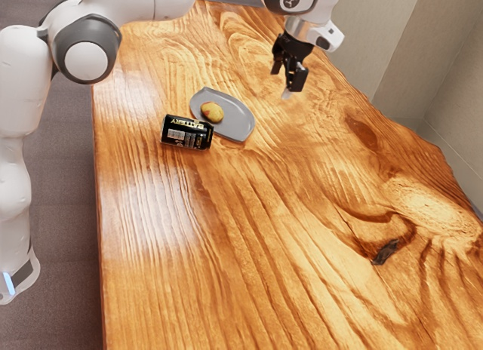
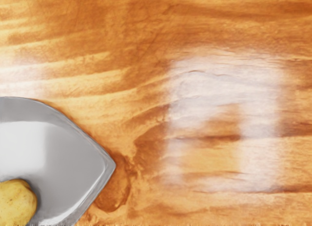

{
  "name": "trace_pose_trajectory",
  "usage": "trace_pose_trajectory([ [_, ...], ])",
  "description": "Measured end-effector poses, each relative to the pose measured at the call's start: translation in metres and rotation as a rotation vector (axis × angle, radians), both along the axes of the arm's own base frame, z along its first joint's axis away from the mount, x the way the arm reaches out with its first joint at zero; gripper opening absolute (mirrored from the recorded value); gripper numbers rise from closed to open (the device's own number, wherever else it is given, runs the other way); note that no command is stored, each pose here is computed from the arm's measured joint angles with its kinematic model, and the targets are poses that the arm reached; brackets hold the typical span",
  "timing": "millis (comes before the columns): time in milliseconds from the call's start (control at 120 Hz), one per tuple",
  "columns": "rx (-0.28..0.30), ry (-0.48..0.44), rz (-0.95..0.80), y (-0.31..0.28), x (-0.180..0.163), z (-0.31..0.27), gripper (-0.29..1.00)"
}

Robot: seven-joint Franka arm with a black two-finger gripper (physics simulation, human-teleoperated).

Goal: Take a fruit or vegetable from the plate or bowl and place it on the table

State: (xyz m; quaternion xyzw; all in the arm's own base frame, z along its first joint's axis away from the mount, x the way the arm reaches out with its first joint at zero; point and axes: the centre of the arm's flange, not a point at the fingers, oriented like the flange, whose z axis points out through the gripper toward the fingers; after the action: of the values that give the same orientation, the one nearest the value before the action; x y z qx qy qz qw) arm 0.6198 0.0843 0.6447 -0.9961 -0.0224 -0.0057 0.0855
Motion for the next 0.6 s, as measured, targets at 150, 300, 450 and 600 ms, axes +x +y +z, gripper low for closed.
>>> trace_pose_trajectory([
  [150,0.016,0.024,-0.006,0.006,-0.003,-0.002,0.7],
  [300,-0.039,0.026,0.022,0.03,-0.009,-0.001,0.7],
  [450,-0.093,-0.012,0.003,0.02,-0.02,0.022,0.7],
  [600,-0.102,-0.014,0.025,0.038,-0.022,0.022,0.7],
])
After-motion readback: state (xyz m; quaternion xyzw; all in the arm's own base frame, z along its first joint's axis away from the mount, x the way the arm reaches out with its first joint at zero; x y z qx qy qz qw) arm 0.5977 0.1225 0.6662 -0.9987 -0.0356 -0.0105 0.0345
